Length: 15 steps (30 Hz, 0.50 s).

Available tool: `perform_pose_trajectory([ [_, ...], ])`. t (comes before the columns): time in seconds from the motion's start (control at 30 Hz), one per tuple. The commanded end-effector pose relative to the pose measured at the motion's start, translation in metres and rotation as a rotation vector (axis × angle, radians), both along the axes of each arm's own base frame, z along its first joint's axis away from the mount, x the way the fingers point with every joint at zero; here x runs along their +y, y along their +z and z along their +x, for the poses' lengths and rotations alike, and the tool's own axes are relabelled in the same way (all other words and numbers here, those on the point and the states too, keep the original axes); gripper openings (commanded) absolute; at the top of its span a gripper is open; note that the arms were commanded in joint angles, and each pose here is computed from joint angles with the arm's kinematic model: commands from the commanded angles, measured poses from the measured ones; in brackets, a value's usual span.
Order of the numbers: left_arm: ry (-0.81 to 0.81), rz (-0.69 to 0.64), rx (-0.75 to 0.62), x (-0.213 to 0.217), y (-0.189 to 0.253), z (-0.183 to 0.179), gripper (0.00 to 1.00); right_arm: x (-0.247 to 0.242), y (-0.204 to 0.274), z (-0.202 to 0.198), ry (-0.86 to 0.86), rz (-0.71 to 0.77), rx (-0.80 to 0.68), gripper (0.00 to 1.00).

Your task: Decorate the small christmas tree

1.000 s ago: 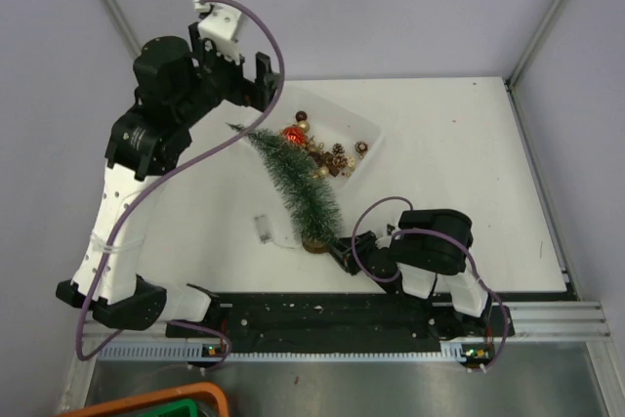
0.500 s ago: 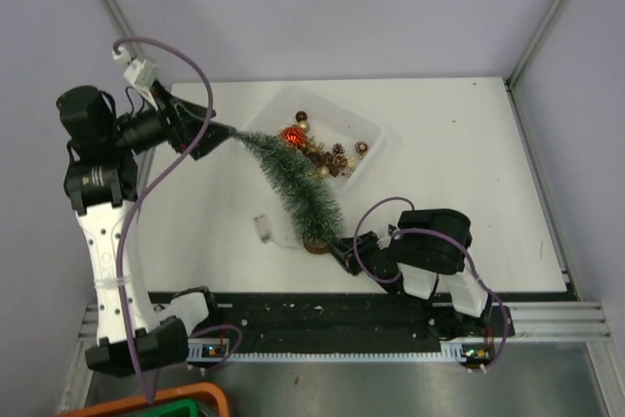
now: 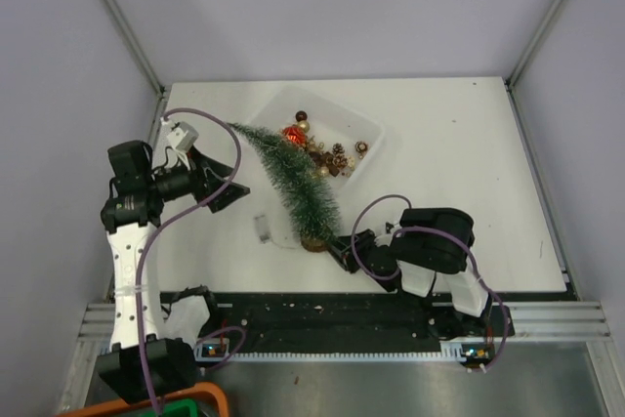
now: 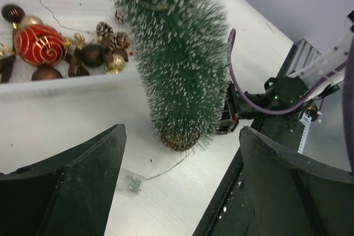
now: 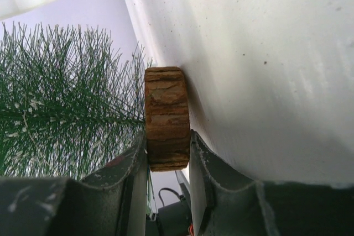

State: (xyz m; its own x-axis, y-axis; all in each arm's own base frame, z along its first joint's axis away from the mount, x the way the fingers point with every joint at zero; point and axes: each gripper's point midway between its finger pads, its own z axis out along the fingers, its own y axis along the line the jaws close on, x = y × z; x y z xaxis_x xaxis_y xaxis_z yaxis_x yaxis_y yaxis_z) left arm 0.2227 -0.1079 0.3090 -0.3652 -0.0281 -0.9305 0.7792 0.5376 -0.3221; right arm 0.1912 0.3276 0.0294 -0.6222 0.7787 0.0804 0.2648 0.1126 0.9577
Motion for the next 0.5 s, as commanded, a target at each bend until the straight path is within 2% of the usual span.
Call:
perform_pose_trajectory([
  [0.0,-0.046,-0.044,-0.037,-0.004,-0.016,0.012,0.88,0.005,-0.004,-0.004,0.035,-0.003,0.034,0.0],
  [0.1,-0.021,-0.081,-0.024,-0.008,-0.021,0.021,0.88,0.01,-0.002,-0.003,0.049,-0.012,0.026,0.0],
  [0.27,-0.009,-0.08,-0.109,-0.026,-0.023,0.038,0.81,0.021,-0.001,-0.005,0.084,-0.024,0.021,0.0],
  [0.47,0.037,-0.143,-0.122,-0.033,-0.019,0.059,0.77,0.022,0.001,-0.006,0.097,-0.025,0.016,0.0],
])
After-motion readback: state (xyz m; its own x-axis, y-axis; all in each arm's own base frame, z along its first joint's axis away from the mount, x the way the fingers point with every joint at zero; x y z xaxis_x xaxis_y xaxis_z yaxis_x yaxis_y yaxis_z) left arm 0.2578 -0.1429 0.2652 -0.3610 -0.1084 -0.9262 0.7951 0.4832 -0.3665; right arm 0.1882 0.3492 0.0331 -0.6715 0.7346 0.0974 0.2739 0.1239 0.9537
